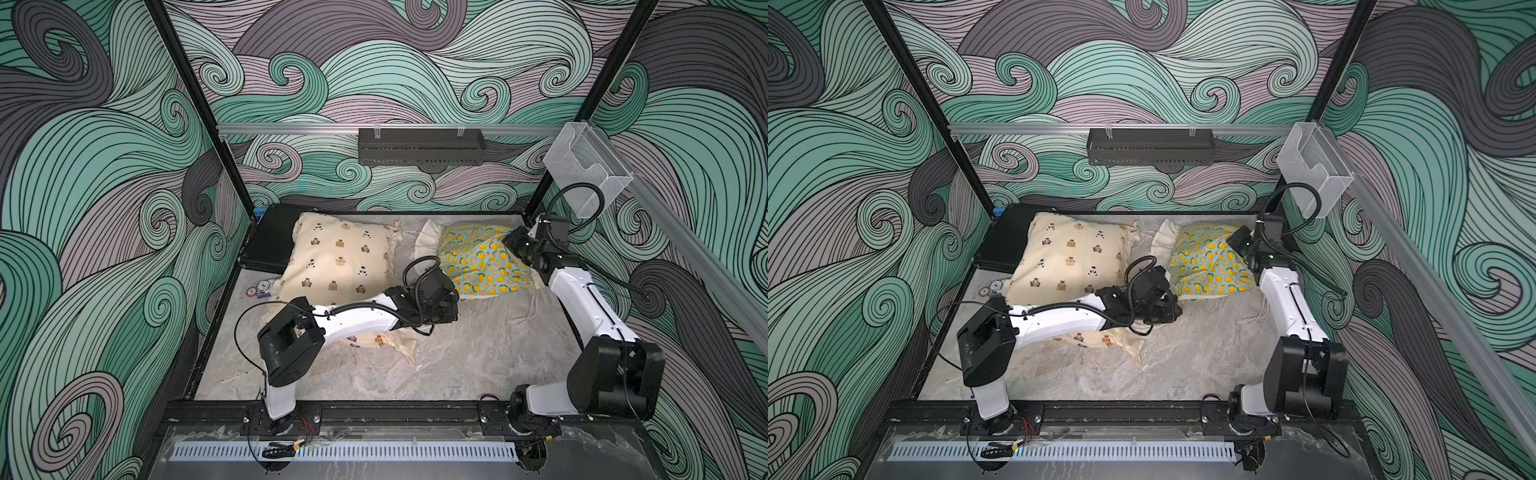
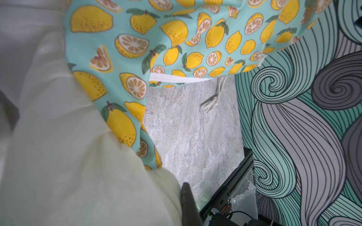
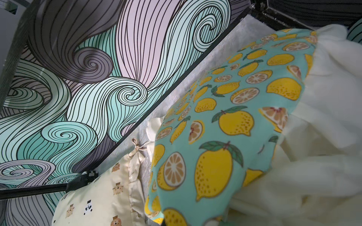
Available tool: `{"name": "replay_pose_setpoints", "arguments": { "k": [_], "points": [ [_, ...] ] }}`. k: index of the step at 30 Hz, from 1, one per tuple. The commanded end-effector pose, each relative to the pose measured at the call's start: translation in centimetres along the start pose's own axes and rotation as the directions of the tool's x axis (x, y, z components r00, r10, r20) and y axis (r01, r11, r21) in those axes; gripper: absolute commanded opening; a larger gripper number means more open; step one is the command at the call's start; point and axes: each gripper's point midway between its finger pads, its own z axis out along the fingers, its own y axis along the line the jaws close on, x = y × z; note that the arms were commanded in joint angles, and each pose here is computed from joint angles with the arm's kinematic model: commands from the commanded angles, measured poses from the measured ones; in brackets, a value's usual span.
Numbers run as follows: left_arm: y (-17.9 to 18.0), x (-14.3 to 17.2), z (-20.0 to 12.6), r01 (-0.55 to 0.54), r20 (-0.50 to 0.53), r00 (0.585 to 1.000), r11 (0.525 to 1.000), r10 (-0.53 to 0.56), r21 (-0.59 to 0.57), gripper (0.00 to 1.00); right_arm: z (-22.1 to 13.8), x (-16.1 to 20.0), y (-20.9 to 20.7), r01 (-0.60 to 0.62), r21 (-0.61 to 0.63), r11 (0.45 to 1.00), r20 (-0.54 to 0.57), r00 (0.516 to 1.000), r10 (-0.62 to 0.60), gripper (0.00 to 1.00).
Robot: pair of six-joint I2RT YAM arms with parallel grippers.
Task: Zip up pillowcases
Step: Place the pillowcase at the center of the board.
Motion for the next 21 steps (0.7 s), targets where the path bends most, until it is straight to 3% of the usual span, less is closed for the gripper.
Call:
{"name": "replay_pose_setpoints", "arguments": {
  "k": [1, 5, 8, 10, 14, 17, 21],
  "points": [
    [-0.8, -0.7, 1.0, 0.049, 0.045, 0.998, 0.999, -0.050, 0.011, 0.00, 0.3, -1.0, 1.4, 0.020, -0.051, 0.998, 0.025, 1.000, -0.019, 0.00],
    [-1.0, 1.2, 2.0, 0.033, 0.010, 0.999, 0.999, -0.033, 0.006, 0.00, 1.4, 1.0, -2.2, 0.031, 0.091, 0.995, -0.031, 0.999, -0.029, 0.05],
    [-0.6, 2.4, 2.8, 0.016, -0.018, 1.000, 0.999, -0.016, -0.031, 0.00, 1.0, 1.9, -4.7, 0.030, 0.193, 0.981, -0.028, 0.999, -0.025, 0.19],
    [-0.2, 2.9, 3.3, 0.024, -0.035, 0.999, 0.999, -0.025, -0.033, 0.00, 0.5, 2.2, -6.2, 0.018, 0.249, 0.968, -0.020, 1.000, -0.013, 0.22],
    [-1.0, 4.3, 3.4, -0.017, -0.028, 0.999, 0.999, 0.016, -0.046, 0.00, -1.0, 1.7, -7.9, -0.006, 0.332, 0.943, 0.014, 1.000, 0.002, 0.49],
    [-1.4, 5.4, 4.6, -0.040, -0.080, 0.996, 0.998, 0.036, -0.054, 0.00, -1.9, 1.4, -7.6, -0.001, 0.346, 0.938, -0.003, 1.000, 0.002, 0.66],
    [-1.5, 6.0, 4.5, -0.055, -0.060, 0.997, 0.998, 0.053, -0.034, 0.00, -2.1, 1.4, -6.8, 0.025, 0.324, 0.946, -0.018, 1.000, -0.020, 0.79]
  ]
}}
